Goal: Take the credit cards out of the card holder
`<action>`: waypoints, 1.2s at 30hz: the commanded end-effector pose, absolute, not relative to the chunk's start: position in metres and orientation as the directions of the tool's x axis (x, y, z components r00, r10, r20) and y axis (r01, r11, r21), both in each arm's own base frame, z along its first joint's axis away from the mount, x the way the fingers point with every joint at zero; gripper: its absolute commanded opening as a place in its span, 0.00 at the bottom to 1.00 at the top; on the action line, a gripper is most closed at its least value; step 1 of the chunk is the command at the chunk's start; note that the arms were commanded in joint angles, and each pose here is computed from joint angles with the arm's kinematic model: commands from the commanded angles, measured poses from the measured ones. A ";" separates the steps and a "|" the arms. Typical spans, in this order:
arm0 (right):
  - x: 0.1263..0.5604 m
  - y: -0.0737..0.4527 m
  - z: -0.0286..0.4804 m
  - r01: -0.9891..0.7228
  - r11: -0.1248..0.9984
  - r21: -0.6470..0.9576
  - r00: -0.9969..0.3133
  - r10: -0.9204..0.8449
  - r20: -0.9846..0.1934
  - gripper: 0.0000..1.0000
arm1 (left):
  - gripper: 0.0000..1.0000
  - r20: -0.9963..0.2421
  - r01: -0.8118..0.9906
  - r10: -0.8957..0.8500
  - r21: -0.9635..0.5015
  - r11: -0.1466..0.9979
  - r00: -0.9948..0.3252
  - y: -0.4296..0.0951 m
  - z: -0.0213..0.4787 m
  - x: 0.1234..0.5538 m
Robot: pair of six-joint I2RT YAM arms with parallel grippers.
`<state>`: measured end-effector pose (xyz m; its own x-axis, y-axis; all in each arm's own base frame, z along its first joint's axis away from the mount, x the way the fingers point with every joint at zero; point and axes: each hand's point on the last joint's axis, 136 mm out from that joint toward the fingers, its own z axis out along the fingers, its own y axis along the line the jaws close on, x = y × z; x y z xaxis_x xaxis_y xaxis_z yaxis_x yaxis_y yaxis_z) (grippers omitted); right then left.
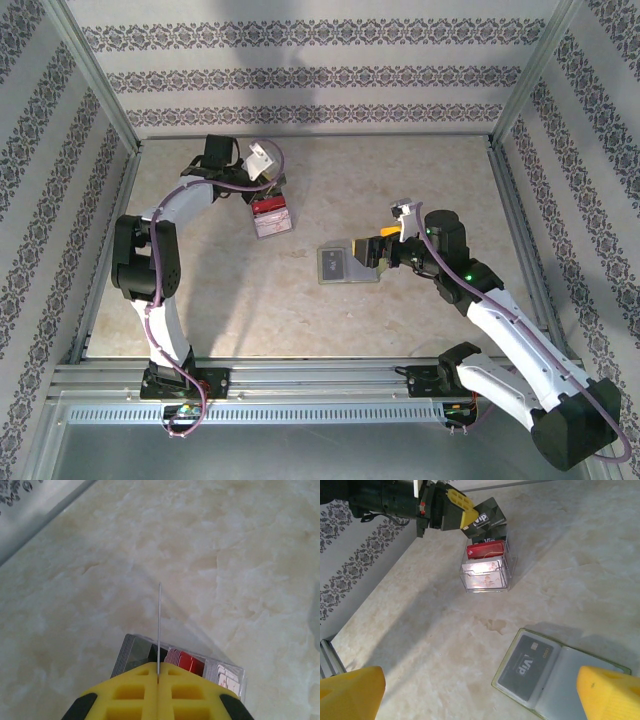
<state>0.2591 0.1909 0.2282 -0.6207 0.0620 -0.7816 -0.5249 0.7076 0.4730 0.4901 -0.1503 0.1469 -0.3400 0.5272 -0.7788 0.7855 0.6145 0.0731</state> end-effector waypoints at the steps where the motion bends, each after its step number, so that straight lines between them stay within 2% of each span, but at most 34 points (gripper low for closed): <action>1: 0.263 0.190 0.230 -0.516 0.707 0.483 -0.613 0.089 -0.785 0.98 | 0.00 -0.789 0.783 0.526 0.097 0.615 -0.316 -0.142 0.139 0.496; 24: 0.261 0.195 0.232 -0.527 0.683 0.506 -0.627 0.090 -0.774 0.98 | 0.00 -0.785 0.877 0.590 0.138 0.460 -0.186 -0.129 0.123 0.484; 36: 0.258 0.195 0.233 -0.529 0.675 0.515 -0.633 0.090 -0.769 0.98 | 0.00 -0.743 0.871 0.637 0.160 0.465 -0.204 -0.117 0.109 0.490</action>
